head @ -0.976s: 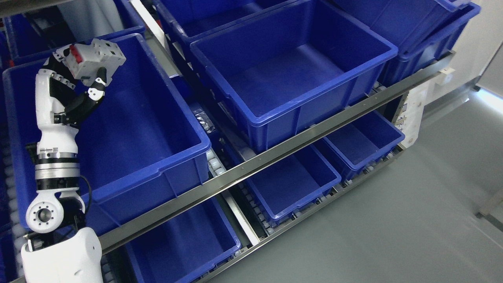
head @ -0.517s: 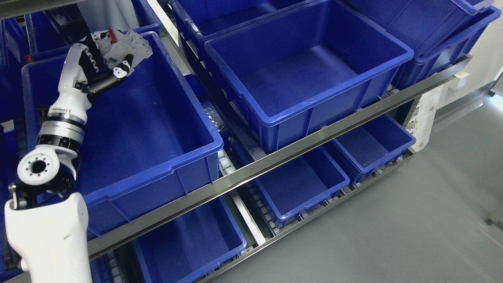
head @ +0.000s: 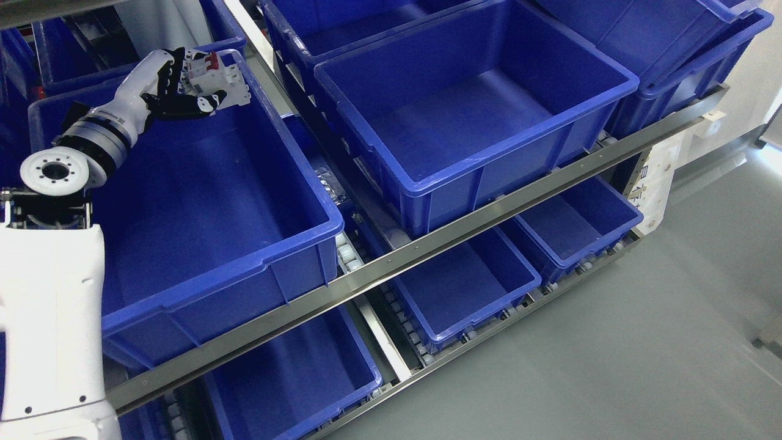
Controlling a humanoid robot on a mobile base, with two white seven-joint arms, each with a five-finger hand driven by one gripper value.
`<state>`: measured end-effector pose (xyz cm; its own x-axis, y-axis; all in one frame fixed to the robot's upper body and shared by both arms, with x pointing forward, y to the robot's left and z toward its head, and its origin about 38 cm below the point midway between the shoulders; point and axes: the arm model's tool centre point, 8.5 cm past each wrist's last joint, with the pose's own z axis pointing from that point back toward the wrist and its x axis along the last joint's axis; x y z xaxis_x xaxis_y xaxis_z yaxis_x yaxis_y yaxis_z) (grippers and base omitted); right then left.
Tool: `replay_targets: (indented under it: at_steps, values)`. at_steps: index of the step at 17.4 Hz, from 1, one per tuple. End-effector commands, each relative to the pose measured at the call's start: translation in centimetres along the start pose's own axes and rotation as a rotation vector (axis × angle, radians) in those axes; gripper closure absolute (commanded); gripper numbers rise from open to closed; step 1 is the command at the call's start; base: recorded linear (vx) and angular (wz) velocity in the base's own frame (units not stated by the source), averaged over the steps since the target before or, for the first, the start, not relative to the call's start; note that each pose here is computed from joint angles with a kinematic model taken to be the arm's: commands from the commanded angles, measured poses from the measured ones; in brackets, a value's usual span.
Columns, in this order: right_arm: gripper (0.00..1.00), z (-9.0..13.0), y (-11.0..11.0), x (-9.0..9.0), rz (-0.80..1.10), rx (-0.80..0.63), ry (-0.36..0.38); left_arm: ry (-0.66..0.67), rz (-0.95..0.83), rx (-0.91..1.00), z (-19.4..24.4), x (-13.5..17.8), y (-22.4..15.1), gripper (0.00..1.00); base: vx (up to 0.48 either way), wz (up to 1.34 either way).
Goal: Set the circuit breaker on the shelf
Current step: 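Lower the left hand with the breaker into the nearest blue bin, then open the left hand to release the breaker into the bin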
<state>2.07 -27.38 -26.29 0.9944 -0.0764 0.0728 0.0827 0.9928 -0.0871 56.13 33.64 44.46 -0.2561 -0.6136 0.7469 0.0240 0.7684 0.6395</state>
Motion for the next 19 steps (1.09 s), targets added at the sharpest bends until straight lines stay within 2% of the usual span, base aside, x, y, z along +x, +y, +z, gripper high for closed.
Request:
replay_targets:
  at_steps: [1, 6, 9, 14, 19]
  values:
    - [0.0, 0.0, -1.1, 0.1, 0.002, -0.017, -0.001, 0.384, -0.152, -0.173, -1.8, -9.7, -0.8, 0.85, 0.0, 0.0]
    - [0.0, 0.0, -1.1, 0.1, 0.002, -0.017, -0.001, 0.447, -0.214, -0.273, -3.0, -10.5, -3.8, 0.83, 0.0, 0.0]
    - [0.0, 0.0, -1.1, 0.1, 0.002, -0.017, -0.001, 0.465, -0.246, -0.283, -2.8, -11.0, -3.8, 0.79, 0.0, 0.0]
    - [0.0, 0.0, -1.1, 0.0, 0.002, -0.017, 0.0, 0.466, -0.254, -0.269, -2.7, -10.9, -3.3, 0.68, 0.0, 0.0]
    - [0.0, 0.0, -1.1, 0.1, 0.002, -0.017, -0.001, 0.474, -0.269, -0.25, -2.7, -11.1, -2.9, 0.47, 0.0, 0.0]
